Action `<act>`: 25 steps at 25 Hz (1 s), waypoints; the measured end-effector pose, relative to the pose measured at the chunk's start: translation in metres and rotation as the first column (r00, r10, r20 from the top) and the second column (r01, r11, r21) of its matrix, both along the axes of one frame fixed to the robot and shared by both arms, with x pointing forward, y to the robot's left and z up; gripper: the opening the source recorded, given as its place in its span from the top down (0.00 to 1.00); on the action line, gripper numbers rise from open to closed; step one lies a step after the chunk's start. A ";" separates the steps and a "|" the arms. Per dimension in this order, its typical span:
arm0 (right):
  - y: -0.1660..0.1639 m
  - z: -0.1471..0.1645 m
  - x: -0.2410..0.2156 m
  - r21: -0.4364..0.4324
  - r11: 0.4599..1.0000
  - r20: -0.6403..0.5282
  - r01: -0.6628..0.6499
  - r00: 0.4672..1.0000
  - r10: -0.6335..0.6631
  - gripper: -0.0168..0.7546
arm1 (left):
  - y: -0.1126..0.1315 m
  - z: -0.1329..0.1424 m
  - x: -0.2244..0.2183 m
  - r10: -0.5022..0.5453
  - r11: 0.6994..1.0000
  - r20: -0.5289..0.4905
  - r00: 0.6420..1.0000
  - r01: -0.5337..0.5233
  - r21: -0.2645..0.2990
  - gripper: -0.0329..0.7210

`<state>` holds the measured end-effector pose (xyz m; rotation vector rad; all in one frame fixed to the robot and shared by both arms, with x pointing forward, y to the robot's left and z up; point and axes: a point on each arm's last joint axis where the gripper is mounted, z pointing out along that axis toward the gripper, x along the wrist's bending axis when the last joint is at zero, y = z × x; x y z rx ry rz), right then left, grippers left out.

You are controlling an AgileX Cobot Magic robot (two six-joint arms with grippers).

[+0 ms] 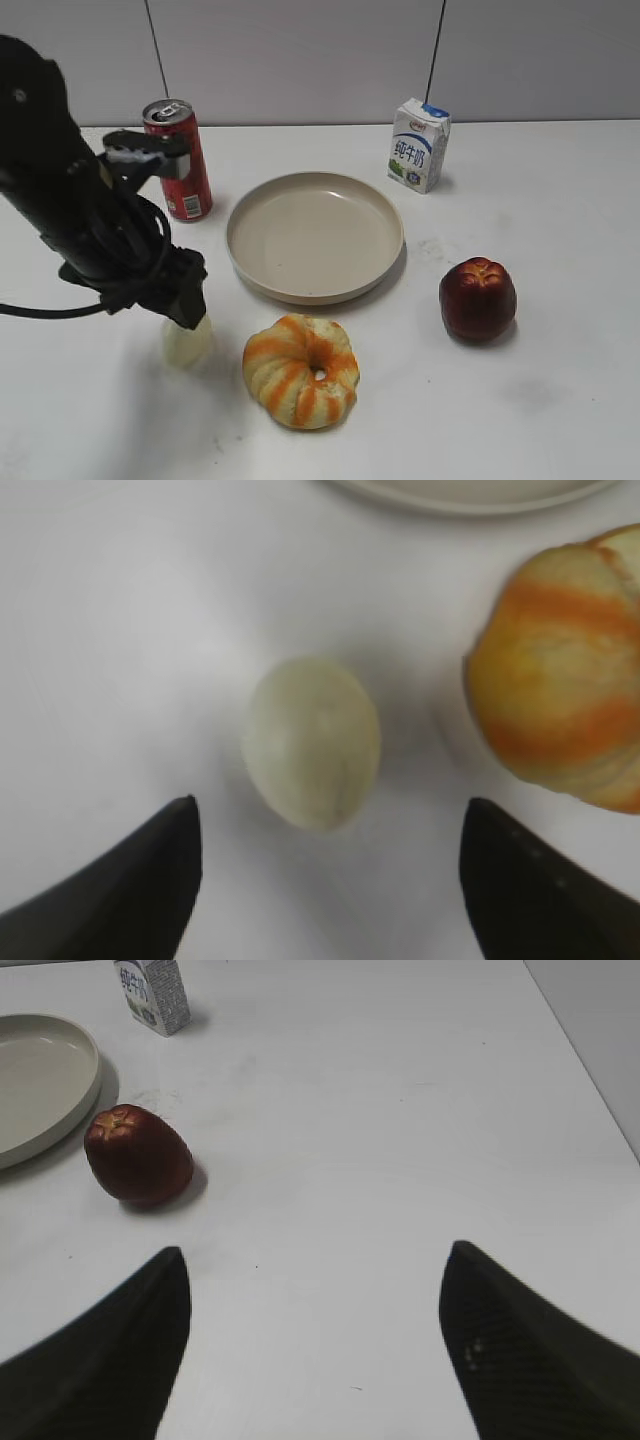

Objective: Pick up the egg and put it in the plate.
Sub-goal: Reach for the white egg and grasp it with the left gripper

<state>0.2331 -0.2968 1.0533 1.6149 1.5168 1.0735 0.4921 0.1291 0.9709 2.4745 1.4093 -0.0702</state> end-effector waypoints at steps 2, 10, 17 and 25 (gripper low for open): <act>0.000 0.000 0.000 0.000 1.000 0.000 0.000 1.000 0.000 0.22 | -0.005 -0.016 0.004 0.001 1.000 -0.018 1.000 -0.001 0.013 0.15; 0.000 0.000 0.000 0.000 1.000 0.000 0.000 1.000 0.000 0.22 | -0.012 -0.058 0.018 0.024 0.999 -0.028 0.999 -0.023 0.042 0.18; 0.000 0.000 0.000 0.000 1.000 0.000 0.000 1.000 0.000 0.22 | -0.012 -0.067 0.019 0.024 0.998 -0.051 0.998 -0.021 0.056 0.36; 0.000 0.000 0.000 0.000 1.000 0.000 0.000 1.000 0.000 0.22 | -0.028 -0.028 0.038 -0.024 0.999 -0.091 0.996 0.028 0.040 0.36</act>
